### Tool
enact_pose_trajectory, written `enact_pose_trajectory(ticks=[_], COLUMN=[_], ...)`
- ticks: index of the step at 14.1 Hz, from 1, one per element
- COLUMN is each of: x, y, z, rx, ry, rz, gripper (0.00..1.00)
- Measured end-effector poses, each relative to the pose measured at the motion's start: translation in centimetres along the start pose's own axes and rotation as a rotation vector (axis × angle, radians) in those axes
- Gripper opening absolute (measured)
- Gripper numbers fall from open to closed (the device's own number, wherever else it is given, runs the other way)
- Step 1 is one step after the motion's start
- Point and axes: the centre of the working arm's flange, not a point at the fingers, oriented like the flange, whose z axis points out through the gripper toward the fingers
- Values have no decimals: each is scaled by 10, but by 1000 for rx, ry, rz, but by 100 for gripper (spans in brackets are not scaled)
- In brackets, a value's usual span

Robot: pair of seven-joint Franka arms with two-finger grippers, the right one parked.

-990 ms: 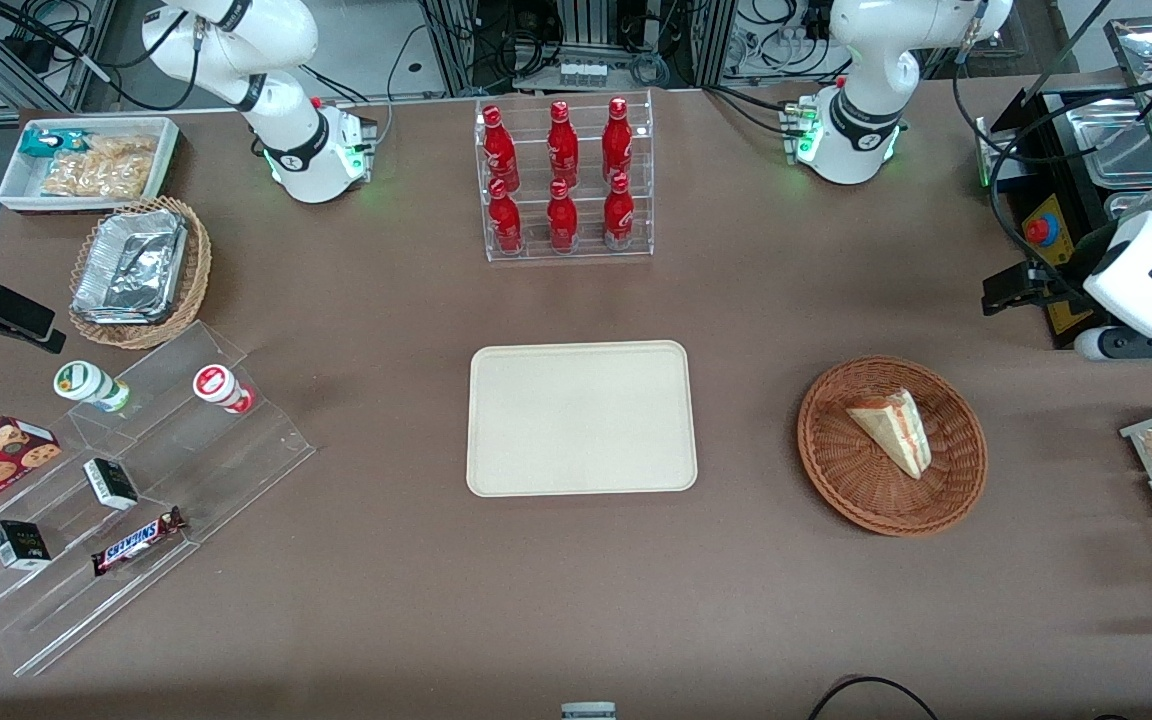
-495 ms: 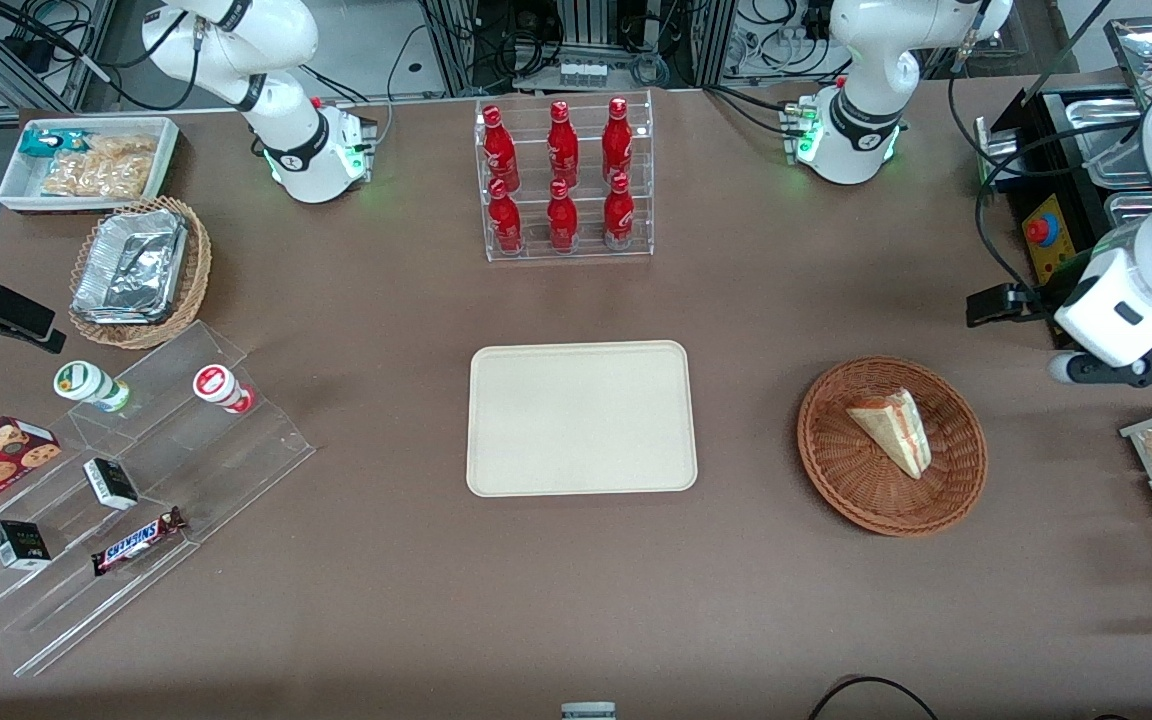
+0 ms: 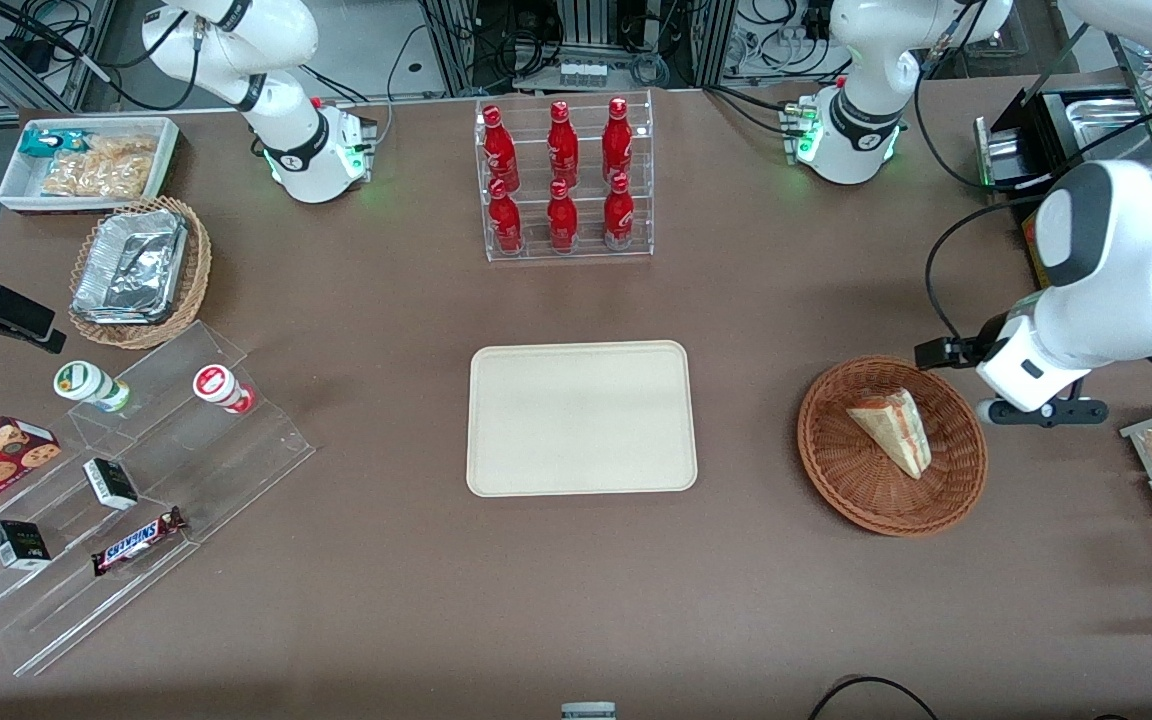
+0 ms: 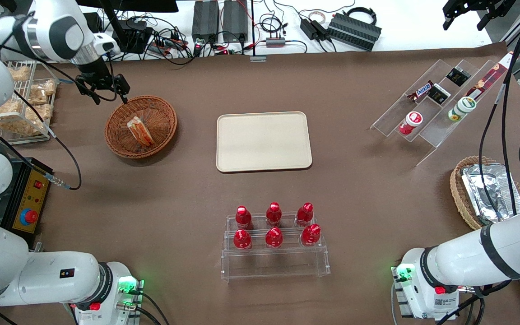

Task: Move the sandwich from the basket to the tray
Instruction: 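Move the left gripper over the wrapped sandwich in the wicker basket, then lower the left gripper and close it on the wrapped sandwich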

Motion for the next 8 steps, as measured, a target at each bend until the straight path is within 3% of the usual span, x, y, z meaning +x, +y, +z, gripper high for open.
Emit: enact_pose_trajectory(ticks=[3,6,8], x=[1,-1,0], y=[-1,-1,-2], z=[45,75,86], rx=[-9,-21,-37], ry=[73,105,124], rz=[-103,-245,-418], gripper=[100,100,100])
